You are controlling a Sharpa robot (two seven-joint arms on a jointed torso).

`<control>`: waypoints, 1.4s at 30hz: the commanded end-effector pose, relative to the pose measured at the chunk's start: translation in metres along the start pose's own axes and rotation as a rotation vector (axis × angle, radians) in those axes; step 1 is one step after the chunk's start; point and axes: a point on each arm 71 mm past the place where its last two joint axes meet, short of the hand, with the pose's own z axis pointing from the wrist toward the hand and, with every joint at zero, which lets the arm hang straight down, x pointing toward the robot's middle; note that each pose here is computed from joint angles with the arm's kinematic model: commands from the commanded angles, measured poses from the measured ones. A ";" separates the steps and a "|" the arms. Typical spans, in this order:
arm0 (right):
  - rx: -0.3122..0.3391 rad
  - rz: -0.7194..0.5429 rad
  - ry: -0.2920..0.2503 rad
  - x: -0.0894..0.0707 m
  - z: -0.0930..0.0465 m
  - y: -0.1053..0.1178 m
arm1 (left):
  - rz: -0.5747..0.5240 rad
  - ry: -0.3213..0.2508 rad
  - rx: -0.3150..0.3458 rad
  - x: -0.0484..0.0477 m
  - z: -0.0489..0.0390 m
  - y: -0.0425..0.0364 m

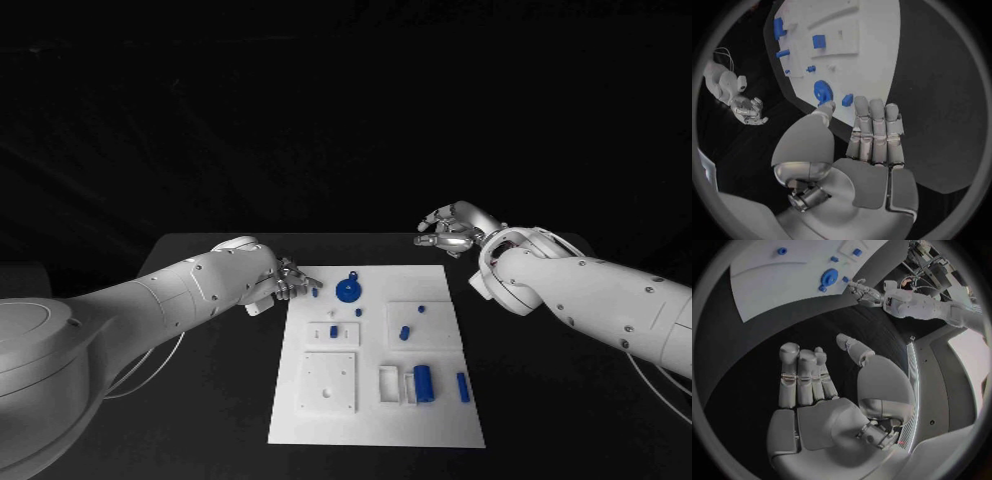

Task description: Assemble the parts on the task board

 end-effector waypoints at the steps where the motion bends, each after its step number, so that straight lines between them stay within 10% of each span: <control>1: -0.010 -0.001 0.001 0.000 0.000 0.002 | -0.008 0.014 0.019 0.0014 0.0002 -0.0024; 42: -0.020 -0.002 -0.007 -0.004 0.001 0.006 | -0.018 0.028 0.019 0.0083 0.0040 -0.0035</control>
